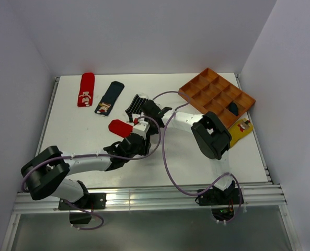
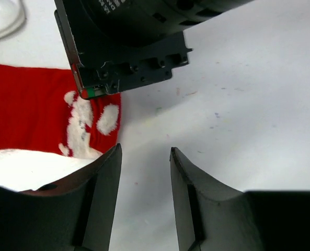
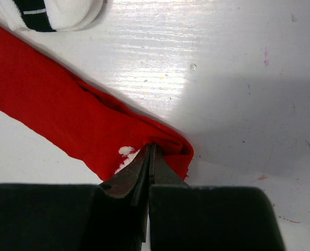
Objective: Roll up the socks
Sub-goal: Roll the sock at the center of the board.
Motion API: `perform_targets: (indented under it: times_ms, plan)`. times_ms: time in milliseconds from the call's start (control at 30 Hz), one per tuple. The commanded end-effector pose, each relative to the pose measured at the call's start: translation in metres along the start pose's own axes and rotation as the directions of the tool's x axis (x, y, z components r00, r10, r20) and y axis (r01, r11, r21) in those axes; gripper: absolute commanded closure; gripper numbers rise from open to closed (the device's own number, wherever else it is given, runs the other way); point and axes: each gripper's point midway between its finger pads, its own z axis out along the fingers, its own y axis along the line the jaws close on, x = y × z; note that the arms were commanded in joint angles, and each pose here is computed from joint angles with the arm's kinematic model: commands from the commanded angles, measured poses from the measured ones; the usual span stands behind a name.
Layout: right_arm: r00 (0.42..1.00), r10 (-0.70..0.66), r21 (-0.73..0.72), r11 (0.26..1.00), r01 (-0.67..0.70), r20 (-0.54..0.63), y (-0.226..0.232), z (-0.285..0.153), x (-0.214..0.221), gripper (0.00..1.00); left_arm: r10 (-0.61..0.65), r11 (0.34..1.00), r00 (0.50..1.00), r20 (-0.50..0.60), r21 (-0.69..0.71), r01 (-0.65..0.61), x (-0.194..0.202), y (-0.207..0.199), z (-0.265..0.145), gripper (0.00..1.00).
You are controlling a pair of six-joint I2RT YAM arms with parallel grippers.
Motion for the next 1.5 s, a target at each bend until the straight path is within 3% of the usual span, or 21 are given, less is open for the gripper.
perform_targets:
  times_ms: [0, 200, 533, 733, 1000, 1233, 1467]
  plan:
    - [0.998, -0.005, 0.083, 0.997, 0.01, -0.059, -0.021, 0.018, 0.02, 1.0, 0.13, 0.989, 0.99, 0.056, -0.076, -0.126, -0.01, 0.012, 0.012, 0.54]
    - [0.998, -0.005, 0.083, 0.997, 0.01, -0.059, -0.022, 0.019, 0.021, 1.0, 0.203, 0.966, 0.979, 0.026, -0.17, -0.196, -0.001, 0.028, 0.023, 0.56]
    - [0.996, 0.002, 0.067, 0.998, 0.003, -0.084, -0.022, 0.019, 0.024, 1.0, 0.259, 0.951, 0.966, 0.015, -0.18, -0.252, 0.001, 0.023, 0.027, 0.55]
    - [0.996, 0.009, 0.057, 0.998, -0.003, -0.091, -0.022, 0.02, 0.025, 1.0, 0.284, 0.955, 0.957, 0.059, -0.108, -0.276, -0.012, -0.004, 0.02, 0.57]
    - [0.995, 0.01, 0.053, 0.999, -0.005, -0.095, -0.022, 0.019, 0.025, 1.0, 0.296, 0.951, 0.955, 0.022, -0.102, -0.292, -0.003, -0.006, 0.027, 0.62]
    - [0.995, 0.015, 0.052, 0.999, -0.009, -0.099, -0.024, 0.02, 0.025, 1.0, 0.282, 0.958, 0.956, 0.081, -0.075, -0.276, -0.024, -0.016, 0.014, 0.62]
    - [0.995, 0.016, 0.047, 0.999, -0.011, -0.102, -0.024, 0.02, 0.026, 1.0, 0.308, 0.948, 0.951, 0.002, -0.086, -0.306, 0.0, -0.009, 0.028, 0.63]
